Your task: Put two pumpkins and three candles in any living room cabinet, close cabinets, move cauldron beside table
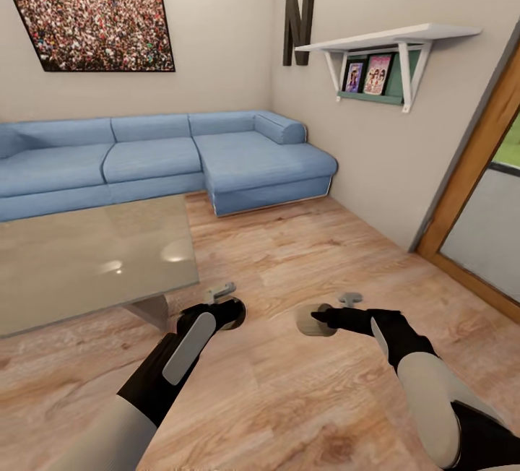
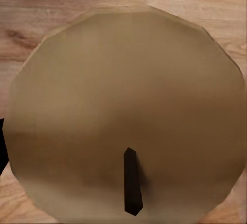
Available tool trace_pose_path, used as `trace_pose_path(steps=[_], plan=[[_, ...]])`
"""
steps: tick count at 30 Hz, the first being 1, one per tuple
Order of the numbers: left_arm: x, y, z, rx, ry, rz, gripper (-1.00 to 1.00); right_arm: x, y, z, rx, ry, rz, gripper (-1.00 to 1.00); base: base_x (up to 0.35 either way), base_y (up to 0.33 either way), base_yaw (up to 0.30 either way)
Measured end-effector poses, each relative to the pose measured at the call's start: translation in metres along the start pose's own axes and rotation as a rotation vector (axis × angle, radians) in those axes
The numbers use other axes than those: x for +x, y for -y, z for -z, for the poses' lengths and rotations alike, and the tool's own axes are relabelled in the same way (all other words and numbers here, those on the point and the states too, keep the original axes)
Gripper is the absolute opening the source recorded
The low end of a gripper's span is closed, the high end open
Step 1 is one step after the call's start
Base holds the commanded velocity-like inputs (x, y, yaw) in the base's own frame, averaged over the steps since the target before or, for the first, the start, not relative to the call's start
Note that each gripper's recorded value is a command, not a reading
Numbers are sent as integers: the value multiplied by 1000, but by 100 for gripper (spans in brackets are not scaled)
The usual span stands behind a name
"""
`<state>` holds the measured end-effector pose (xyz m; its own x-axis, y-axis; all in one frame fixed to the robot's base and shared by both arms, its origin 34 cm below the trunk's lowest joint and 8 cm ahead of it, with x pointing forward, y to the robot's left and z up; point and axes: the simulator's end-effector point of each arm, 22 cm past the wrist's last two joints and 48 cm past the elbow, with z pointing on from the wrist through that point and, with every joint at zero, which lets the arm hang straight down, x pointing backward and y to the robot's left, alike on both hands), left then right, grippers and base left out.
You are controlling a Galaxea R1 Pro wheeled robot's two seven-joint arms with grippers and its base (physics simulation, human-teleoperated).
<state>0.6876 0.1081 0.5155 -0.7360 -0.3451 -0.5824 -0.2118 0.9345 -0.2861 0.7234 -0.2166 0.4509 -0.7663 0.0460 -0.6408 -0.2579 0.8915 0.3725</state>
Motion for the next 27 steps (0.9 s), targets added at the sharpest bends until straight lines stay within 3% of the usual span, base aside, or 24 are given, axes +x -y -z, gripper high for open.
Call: trace_pose_path(steps=[15, 22, 27], plan=[[0, 0, 0, 0, 0, 0, -100, 0, 0, 0, 0, 0, 0, -100, -10, 0, 278], [0, 0, 0, 0, 0, 0, -100, 0, 0, 0, 0, 0, 0, -100, -277, 0, 45], [-1, -1, 0, -1, 3, 0, -100, 0, -1, 0, -1, 1, -3, -100, -68, 0, 123]])
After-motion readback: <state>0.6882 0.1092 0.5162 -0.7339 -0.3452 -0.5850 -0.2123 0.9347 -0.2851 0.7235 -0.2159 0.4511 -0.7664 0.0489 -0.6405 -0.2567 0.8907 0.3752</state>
